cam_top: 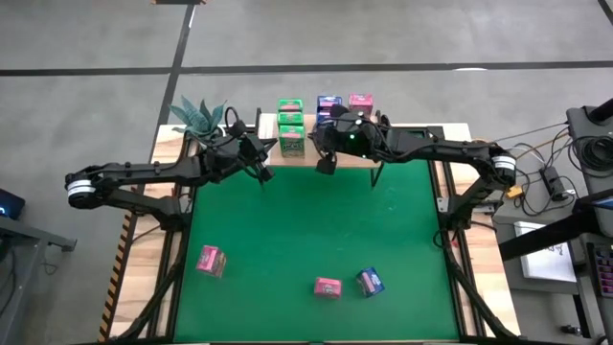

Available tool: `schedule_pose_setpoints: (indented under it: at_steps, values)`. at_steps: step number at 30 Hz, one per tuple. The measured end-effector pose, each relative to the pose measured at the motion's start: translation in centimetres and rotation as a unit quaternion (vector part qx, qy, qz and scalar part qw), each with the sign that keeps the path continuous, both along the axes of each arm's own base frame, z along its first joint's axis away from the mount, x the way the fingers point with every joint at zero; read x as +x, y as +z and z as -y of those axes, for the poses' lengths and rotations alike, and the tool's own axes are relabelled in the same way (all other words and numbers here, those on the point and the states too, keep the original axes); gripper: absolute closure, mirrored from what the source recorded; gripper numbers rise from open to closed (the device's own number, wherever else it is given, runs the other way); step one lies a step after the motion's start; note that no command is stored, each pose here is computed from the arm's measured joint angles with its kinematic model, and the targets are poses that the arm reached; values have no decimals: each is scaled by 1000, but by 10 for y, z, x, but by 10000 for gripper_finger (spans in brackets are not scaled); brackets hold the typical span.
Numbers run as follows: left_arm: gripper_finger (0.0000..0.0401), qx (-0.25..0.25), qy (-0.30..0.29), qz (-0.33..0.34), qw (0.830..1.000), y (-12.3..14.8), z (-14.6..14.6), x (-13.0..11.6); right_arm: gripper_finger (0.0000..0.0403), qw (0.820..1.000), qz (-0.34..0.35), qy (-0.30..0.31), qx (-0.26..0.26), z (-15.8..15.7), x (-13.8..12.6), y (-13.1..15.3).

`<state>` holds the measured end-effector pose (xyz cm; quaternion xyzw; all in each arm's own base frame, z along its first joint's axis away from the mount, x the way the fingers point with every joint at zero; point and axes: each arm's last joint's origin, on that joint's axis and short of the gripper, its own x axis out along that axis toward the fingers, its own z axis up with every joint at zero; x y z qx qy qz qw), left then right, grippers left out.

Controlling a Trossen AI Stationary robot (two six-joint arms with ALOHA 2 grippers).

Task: Stack cereal on shelf
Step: Put the green cereal box on the shelf aligned with the other green cereal boxes

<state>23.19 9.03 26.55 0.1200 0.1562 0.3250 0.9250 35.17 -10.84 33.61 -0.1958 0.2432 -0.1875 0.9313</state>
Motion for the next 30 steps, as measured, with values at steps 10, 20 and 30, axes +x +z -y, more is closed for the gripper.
schedule_pose_setpoints:
  at_steps: [10, 20, 30]
  values:
    - [401, 0, 0, 0, 1000, 0, 0, 0, 391, 1000, -19, -13, -19, 8, 12, -16]
    - [401, -8, -25, 4, 1000, 0, 1, 1, 391, 1000, -17, -10, -21, 8, 12, -16]
    - [401, -11, -24, 5, 1000, 1, 2, -1, 391, 1000, -14, 4, -16, 7, 13, -16]
